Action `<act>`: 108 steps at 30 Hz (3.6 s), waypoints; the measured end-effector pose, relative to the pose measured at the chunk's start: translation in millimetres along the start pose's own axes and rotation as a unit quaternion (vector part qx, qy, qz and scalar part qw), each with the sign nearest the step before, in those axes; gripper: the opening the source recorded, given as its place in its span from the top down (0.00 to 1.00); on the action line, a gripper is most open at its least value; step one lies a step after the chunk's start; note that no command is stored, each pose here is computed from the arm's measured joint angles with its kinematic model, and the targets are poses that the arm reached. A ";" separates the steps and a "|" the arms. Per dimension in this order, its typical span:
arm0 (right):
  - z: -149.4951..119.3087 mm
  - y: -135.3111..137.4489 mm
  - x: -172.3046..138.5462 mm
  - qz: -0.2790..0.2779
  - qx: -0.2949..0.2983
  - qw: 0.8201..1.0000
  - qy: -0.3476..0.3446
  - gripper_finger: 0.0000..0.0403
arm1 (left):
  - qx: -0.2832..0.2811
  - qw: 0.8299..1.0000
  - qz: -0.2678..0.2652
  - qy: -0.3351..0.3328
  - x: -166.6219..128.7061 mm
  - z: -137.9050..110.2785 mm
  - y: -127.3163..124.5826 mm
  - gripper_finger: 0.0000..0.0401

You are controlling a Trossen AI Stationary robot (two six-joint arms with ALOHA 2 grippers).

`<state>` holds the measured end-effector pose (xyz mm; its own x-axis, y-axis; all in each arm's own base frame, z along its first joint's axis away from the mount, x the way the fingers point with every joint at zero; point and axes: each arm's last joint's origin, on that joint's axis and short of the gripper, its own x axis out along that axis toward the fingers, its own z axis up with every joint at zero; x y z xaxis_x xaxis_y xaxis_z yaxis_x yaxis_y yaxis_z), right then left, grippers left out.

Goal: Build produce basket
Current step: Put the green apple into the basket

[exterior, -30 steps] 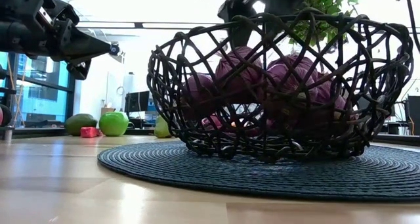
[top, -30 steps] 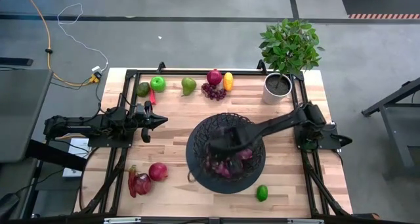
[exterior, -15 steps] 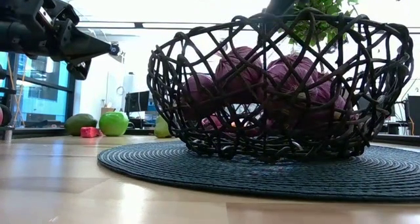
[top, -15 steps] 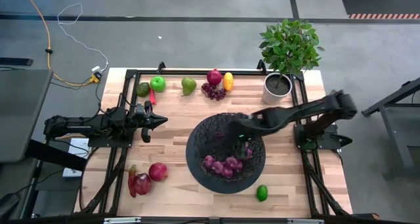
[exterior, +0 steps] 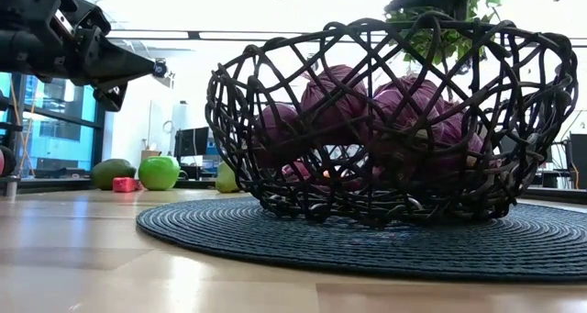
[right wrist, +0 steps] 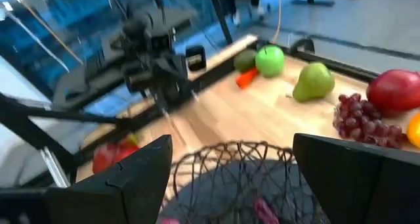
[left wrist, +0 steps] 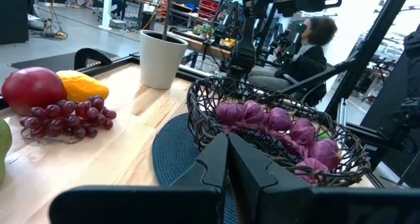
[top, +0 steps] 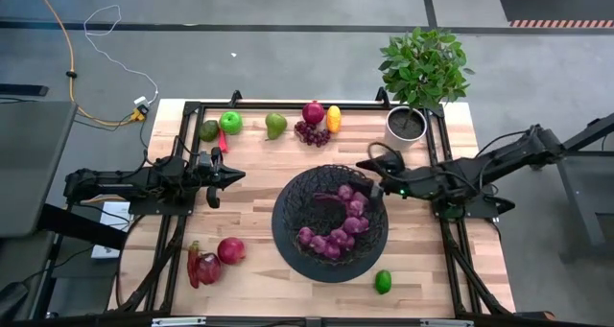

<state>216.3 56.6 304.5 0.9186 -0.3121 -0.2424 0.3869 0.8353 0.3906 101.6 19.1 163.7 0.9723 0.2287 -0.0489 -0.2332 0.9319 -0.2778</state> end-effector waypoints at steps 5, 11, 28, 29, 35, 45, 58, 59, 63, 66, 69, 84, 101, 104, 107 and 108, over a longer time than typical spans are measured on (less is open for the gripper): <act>-9.3 -9.8 -3.0 0.033 0.024 0.999 -0.022 0.26 | 0.000 1.000 -0.001 -0.004 0.0 0.7 -0.2 0.99; -0.7 -10.3 -4.1 0.045 -0.054 0.997 -0.031 0.26 | -0.001 1.000 -0.003 -0.009 0.0 1.7 -0.5 0.99; 8.4 -31.0 -1.5 0.023 -0.090 0.996 0.000 0.26 | 0.021 0.980 -0.007 -0.198 -9.2 59.1 -14.2 0.99; 8.3 -33.8 -3.0 0.025 -0.092 0.995 0.012 0.26 | 0.015 0.981 -0.007 -0.193 -8.7 61.9 -15.1 0.99; 10.2 -48.1 -16.3 0.024 -0.104 0.994 0.027 0.37 | -0.014 0.991 -0.007 -0.134 2.7 64.1 -17.1 0.99; -3.4 -74.5 -34.4 0.116 -0.071 0.989 -0.053 0.97 | -0.005 0.996 -0.001 -0.093 13.6 58.1 -16.5 0.99; 4.7 -75.0 -36.4 0.135 -0.143 0.976 -0.091 1.00 | -0.004 0.996 -0.001 -0.094 13.6 58.3 -16.5 0.99; 4.5 -75.1 -36.4 0.133 -0.153 0.975 -0.091 1.00 | -0.004 0.996 -0.001 -0.094 13.6 58.3 -16.5 0.99; -0.8 -77.6 -35.1 0.124 -0.174 0.975 -0.065 1.00 | -0.004 0.996 -0.001 -0.094 13.6 58.3 -16.5 0.99; -9.3 -81.1 -32.4 0.120 -0.177 0.976 -0.051 1.00 | -0.004 0.996 0.000 -0.094 13.6 58.4 -16.4 0.99; -23.8 -87.5 -30.6 0.131 -0.167 0.976 -0.040 1.00 | -0.004 0.996 0.000 -0.094 13.6 58.3 -16.4 0.99; -77.0 -127.3 -55.5 0.186 -0.057 0.975 -0.112 1.00 | -0.008 0.995 0.004 -0.096 13.5 58.5 -16.2 0.99; -92.7 -135.9 -54.2 0.187 -0.059 0.971 -0.134 1.00 | -0.039 0.993 0.024 -0.107 13.4 59.6 -14.9 0.98; -92.4 -135.7 -54.3 0.188 -0.053 0.971 -0.135 1.00 | -0.052 0.992 0.030 -0.114 15.3 67.6 -16.9 0.93; -92.3 -135.7 -54.3 0.189 -0.046 0.972 -0.134 1.00 | -0.052 0.991 0.041 -0.118 20.7 84.6 -21.3 0.82; -92.4 -135.8 -54.3 0.189 -0.046 0.972 -0.134 1.00 | -0.045 0.991 0.051 -0.117 23.0 91.2 -22.5 0.78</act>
<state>106.5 2.0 182.6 0.9866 -0.0715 0.1470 0.0204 0.9462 0.3229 127.6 29.0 256.3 0.9100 0.3900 0.1405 -0.3176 0.8738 -0.3682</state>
